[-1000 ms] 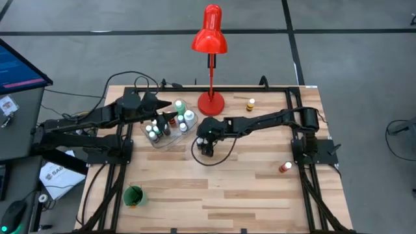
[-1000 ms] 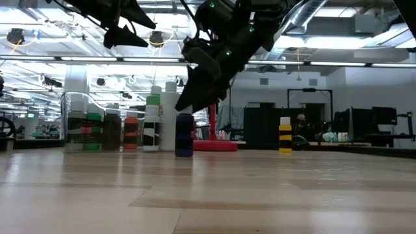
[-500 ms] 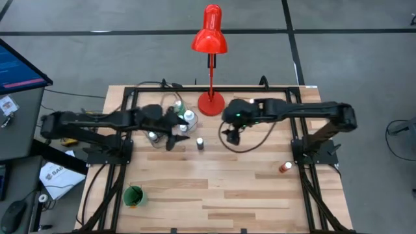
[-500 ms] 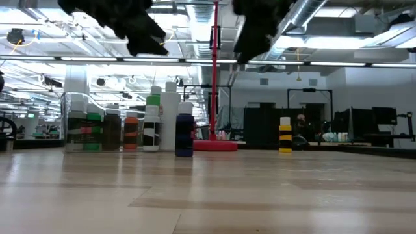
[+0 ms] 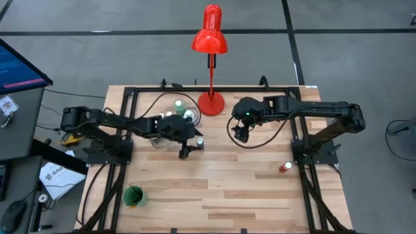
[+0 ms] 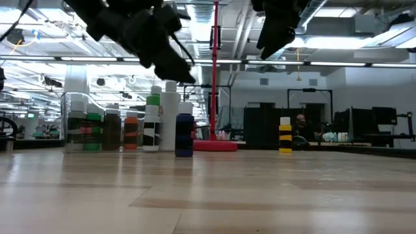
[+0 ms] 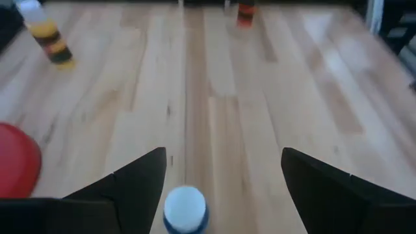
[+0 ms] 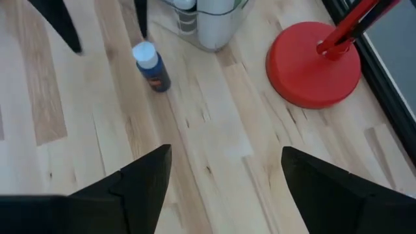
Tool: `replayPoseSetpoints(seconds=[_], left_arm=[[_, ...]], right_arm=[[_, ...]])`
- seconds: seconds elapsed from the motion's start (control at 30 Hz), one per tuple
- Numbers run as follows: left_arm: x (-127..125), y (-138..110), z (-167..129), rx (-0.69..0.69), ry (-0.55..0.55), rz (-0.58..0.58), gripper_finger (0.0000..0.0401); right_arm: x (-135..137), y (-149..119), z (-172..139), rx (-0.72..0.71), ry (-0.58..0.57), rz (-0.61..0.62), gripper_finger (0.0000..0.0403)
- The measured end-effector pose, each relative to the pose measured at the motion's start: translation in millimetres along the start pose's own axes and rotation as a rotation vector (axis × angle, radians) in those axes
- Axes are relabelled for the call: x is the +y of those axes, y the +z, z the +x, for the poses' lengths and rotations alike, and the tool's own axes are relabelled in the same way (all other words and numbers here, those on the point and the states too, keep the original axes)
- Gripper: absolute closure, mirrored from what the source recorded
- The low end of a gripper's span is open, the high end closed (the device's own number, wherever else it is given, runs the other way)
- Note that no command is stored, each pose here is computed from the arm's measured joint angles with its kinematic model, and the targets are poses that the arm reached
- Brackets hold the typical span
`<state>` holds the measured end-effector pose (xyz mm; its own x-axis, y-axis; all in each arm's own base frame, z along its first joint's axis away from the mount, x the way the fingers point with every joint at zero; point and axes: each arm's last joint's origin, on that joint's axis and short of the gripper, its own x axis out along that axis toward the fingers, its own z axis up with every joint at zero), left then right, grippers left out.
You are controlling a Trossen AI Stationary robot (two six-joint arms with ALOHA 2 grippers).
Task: Pick & Place Paint Supplies
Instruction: Put the blue paint bottle into the transparent bin
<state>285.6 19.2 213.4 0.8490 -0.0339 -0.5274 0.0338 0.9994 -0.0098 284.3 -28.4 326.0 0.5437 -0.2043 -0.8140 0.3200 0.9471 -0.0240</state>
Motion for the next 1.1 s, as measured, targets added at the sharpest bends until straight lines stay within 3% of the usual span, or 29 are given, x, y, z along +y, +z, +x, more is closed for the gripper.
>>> replayPoseSetpoints(seconds=[0.3, 0.77, 1.1], left_arm=[[4, -14, 17, 0.082, 0.067, 0.013, 0.0107], [6, -22, 25, 0.112, 0.070, 0.004, 0.0108], [7, -31, 34, 0.157, 0.077, 0.001, 0.0150]], right_arm=[[9, -1, -2, -0.004, 0.020, 0.007, 0.0117], [12, -2, -2, -0.005, 0.027, -0.006, 0.0117], [12, -2, -2, -0.004, 0.026, -0.010, 0.0117]])
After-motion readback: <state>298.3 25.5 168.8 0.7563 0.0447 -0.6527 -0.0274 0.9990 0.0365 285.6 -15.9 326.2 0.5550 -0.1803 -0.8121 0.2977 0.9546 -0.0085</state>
